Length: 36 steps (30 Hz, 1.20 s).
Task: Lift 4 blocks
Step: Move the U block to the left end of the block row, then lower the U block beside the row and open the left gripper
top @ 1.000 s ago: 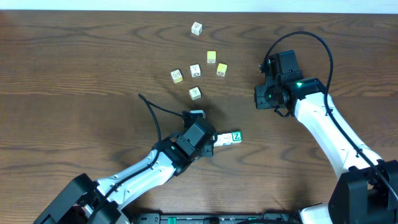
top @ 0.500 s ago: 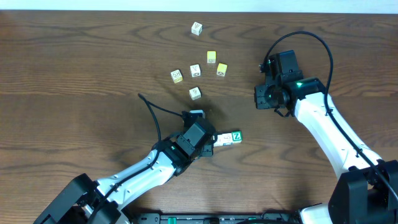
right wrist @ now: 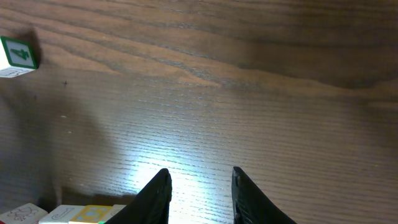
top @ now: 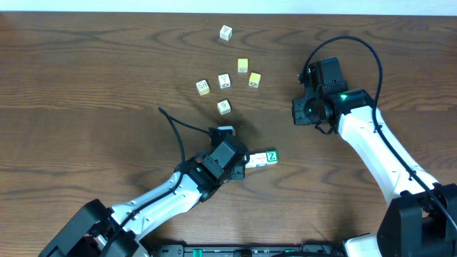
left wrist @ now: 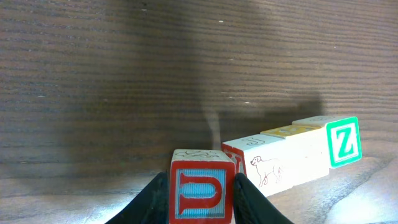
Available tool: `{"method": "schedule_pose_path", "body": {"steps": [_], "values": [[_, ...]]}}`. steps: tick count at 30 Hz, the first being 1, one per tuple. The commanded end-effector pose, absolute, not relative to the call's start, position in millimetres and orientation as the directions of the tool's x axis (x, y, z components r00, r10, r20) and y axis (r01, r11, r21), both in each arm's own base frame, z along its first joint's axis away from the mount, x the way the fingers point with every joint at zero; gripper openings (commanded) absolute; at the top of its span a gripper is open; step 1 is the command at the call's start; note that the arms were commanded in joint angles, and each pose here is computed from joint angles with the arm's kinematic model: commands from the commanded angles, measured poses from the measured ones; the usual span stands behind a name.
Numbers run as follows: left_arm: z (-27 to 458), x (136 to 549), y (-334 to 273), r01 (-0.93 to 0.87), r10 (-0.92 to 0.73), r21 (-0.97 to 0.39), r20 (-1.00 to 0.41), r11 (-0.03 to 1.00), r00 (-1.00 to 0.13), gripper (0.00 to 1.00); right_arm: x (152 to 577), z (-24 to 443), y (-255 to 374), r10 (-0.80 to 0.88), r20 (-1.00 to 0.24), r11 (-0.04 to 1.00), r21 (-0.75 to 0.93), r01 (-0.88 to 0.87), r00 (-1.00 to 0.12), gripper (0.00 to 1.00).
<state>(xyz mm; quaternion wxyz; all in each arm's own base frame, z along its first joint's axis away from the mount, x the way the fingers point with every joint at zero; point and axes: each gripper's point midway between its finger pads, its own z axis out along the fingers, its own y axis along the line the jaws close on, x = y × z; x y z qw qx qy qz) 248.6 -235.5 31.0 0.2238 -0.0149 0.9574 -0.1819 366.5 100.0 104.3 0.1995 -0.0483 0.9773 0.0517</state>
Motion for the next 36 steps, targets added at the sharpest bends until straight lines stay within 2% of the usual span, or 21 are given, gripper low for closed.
{"method": "schedule_pose_path", "body": {"steps": [1,6,12,34,36], "values": [[37.8,257.3,-239.1,0.049,-0.123,-0.355,-0.446,0.934,-0.886,0.33,364.5,100.5,99.1,-0.095,-0.388,0.990,0.062,-0.129,-0.917,0.29],[37.9,256.2,-240.4,0.054,-0.119,-0.355,-0.446,0.933,-0.887,0.33,364.6,100.6,99.1,-0.095,-0.389,0.990,0.062,-0.129,-0.916,0.30],[38.2,256.2,-241.2,0.056,-0.118,-0.357,-0.448,0.932,-0.886,0.38,365.1,100.8,99.2,-0.095,-0.391,0.990,0.062,-0.129,-0.915,0.30],[39.2,259.8,-238.5,0.048,-0.126,-0.345,-0.465,0.937,-0.876,0.38,365.1,100.8,99.2,-0.102,-0.391,0.989,0.059,-0.135,-0.915,0.30],[39.1,259.5,-238.7,0.028,-0.148,-0.357,-0.455,0.934,-0.878,0.28,365.1,100.8,99.2,-0.102,-0.391,0.989,0.059,-0.135,-0.915,0.30]]}}
